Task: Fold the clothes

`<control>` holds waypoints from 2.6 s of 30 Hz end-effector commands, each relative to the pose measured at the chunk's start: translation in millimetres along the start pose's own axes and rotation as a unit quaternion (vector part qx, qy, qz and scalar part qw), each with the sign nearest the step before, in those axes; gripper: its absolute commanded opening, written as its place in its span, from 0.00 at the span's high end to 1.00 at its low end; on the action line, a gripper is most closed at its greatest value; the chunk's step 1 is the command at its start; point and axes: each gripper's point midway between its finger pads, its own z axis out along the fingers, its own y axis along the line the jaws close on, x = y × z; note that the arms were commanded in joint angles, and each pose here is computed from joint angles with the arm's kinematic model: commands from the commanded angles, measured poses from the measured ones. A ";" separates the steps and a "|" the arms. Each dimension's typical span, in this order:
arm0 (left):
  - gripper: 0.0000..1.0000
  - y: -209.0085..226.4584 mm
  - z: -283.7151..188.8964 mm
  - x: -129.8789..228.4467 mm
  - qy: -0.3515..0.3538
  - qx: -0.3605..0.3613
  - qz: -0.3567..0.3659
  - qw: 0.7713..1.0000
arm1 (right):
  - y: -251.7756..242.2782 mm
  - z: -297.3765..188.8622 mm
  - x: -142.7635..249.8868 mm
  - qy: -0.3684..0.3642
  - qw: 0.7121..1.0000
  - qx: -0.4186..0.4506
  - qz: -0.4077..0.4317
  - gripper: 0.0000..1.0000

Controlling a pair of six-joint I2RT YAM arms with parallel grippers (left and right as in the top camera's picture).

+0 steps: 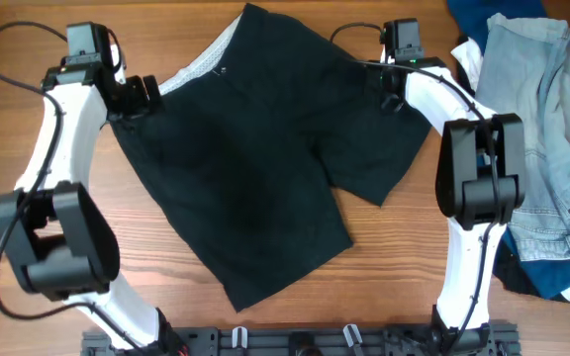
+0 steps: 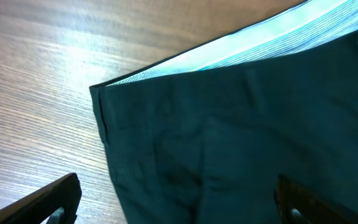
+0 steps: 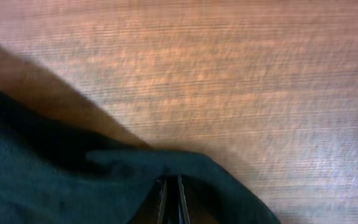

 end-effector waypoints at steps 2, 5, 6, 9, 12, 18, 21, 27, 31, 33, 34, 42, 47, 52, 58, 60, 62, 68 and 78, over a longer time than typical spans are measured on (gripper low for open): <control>0.00 8.1 19.7 6.8 0.021 -0.019 0.010 1.000 | -17.5 34.7 22.5 0.014 0.999 0.038 -0.008 0.92; 0.00 8.5 27.7 11.6 0.032 -0.021 0.009 0.999 | -15.6 36.4 13.2 -0.006 0.999 0.034 -0.002 0.92; 0.00 8.7 29.9 12.7 0.035 -0.021 0.009 0.999 | -15.4 38.3 12.3 -0.010 0.999 0.034 -0.002 0.92; 0.00 10.8 39.0 17.3 0.047 -0.024 0.008 0.999 | -16.2 48.4 18.5 -0.007 0.999 0.035 -0.003 0.92; 0.00 13.4 53.0 25.4 0.066 -0.027 0.007 0.997 | -18.3 59.9 31.5 0.007 0.999 0.037 -0.004 0.92; 0.00 16.7 82.3 24.1 0.063 -0.037 -0.006 0.997 | -23.5 67.6 43.5 0.025 0.999 0.041 -0.020 0.92; 0.01 22.4 95.2 24.4 0.063 -0.041 -0.018 0.997 | -21.4 64.1 52.6 0.053 0.997 0.034 -0.035 0.86; 0.66 43.8 98.5 18.7 0.052 -0.051 -0.075 0.995 | 5.4 -5.2 13.7 0.083 0.996 -0.031 -0.025 0.43; 0.96 45.8 97.3 26.3 0.066 -0.056 -0.108 0.990 | 31.1 -132.7 -6.0 0.101 0.988 -0.113 -0.015 0.32; 0.96 48.1 94.3 42.9 0.097 -0.065 -0.166 0.979 | 38.2 -170.3 11.8 0.138 0.981 -0.132 -0.015 0.30; 0.96 49.7 90.9 56.9 0.125 -0.069 -0.186 0.972 | 41.0 -179.9 29.5 0.172 0.976 -0.129 -0.020 0.29; 0.96 10.7 61.5 132.4 0.298 -0.014 -0.217 0.929 | 95.0 -202.1 155.4 0.362 0.919 -0.133 -0.086 0.31; 0.96 -10.7 64.2 159.7 0.328 -0.010 -0.193 0.925 | 93.1 -204.5 193.8 0.405 0.904 -0.113 -0.080 0.32; 0.96 -5.6 44.9 128.5 0.266 0.015 -0.185 0.946 | 88.3 -174.6 245.6 0.428 0.896 -0.114 -0.039 0.32; 0.96 -26.1 10.4 131.2 0.262 0.028 -0.130 0.956 | 67.6 -127.6 216.0 0.358 0.929 -0.095 0.010 0.35; 0.96 -34.0 8.0 136.4 0.270 0.030 -0.108 0.956 | 41.3 -112.2 211.4 0.354 0.932 -0.067 0.033 0.36; 0.96 -37.2 6.9 138.9 0.273 0.034 -0.087 0.958 | 20.6 -99.3 200.4 0.339 0.937 -0.062 0.063 0.40; 0.96 -51.5 4.8 138.1 0.278 0.073 -0.098 0.953 | -2.2 -66.6 140.5 0.218 0.970 -0.067 0.085 0.51; 0.96 -91.9 5.4 128.9 0.256 0.141 -0.075 0.953 | 10.2 -176.6 50.6 0.177 0.979 -0.089 0.055 0.46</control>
